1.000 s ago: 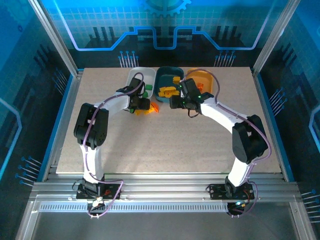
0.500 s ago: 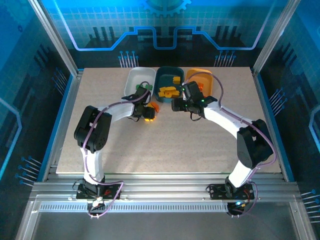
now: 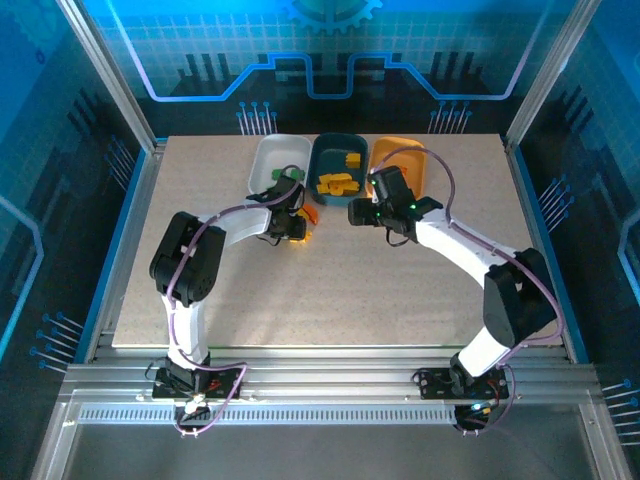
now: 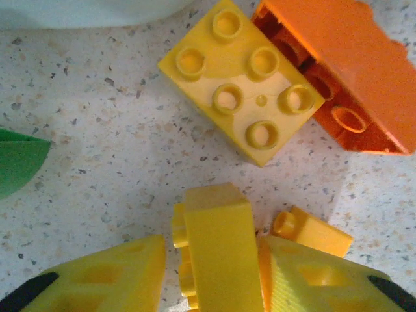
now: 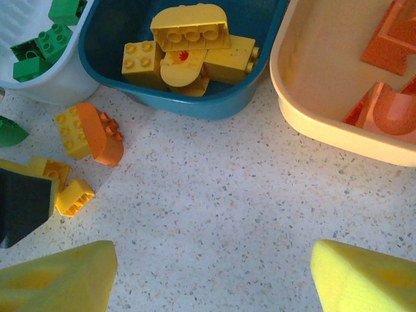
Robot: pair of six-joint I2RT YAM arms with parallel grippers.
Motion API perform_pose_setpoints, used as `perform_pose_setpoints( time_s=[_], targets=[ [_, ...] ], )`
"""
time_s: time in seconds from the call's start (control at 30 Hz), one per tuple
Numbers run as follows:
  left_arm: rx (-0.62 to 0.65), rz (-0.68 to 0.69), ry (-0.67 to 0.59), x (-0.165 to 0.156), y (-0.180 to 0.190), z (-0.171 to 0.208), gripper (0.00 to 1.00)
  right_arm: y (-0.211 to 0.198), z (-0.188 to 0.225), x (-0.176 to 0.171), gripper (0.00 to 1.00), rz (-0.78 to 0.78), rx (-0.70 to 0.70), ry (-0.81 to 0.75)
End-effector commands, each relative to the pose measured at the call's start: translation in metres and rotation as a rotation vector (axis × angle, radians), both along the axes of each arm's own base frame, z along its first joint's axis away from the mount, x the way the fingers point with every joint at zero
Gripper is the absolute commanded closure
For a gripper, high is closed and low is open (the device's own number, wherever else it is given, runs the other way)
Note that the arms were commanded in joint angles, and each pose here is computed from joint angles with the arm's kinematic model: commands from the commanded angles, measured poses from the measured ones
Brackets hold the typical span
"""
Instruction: Sort the legos into containers by color
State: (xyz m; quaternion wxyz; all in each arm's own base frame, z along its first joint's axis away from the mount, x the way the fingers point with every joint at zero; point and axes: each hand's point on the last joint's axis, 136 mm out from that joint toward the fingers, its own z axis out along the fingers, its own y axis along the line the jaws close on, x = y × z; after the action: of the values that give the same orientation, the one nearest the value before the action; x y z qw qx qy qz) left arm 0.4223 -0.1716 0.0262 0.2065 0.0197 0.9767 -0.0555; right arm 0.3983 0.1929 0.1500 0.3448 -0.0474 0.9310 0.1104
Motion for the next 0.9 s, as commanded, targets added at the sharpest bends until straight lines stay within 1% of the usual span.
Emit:
perform_pose_setpoints(
  time_s=[0.0, 0.17, 0.3, 0.43, 0.53, 0.63, 0.7, 0.77, 0.87],
  targets=[
    [0.027, 0.022, 0.011, -0.001, 0.004, 0.000, 0.61, -0.010, 0.015, -0.005, 0.21, -0.014, -0.004, -0.036],
    [0.026, 0.030, -0.023, -0.003, 0.007, 0.014, 0.69, -0.018, 0.023, -0.018, 0.21, -0.013, -0.007, -0.050],
    [0.003, 0.036, -0.060, -0.003, 0.006, 0.035, 0.74, -0.026, 0.021, -0.029, 0.22, -0.029, -0.003, -0.070],
    [-0.028, 0.033, -0.114, -0.002, 0.000, 0.068, 0.75, -0.038, 0.002, -0.041, 0.23, -0.078, -0.011, -0.067],
    [-0.075, 0.012, -0.160, 0.006, -0.017, 0.096, 0.75, -0.050, -0.019, -0.051, 0.23, -0.137, -0.011, -0.068],
    [-0.149, -0.006, -0.194, 0.027, -0.043, 0.120, 0.75, -0.056, -0.029, -0.056, 0.23, -0.168, -0.003, -0.072],
    [-0.213, -0.014, -0.198, 0.046, -0.064, 0.128, 0.76, -0.061, -0.032, -0.056, 0.23, -0.195, -0.006, -0.087],
    [-0.267, -0.010, -0.205, 0.069, -0.082, 0.130, 0.76, -0.070, -0.039, -0.057, 0.23, -0.237, -0.006, -0.089],
    [-0.308, -0.001, -0.215, 0.102, -0.102, 0.124, 0.76, -0.075, -0.047, -0.059, 0.23, -0.258, 0.020, -0.074]
  ],
)
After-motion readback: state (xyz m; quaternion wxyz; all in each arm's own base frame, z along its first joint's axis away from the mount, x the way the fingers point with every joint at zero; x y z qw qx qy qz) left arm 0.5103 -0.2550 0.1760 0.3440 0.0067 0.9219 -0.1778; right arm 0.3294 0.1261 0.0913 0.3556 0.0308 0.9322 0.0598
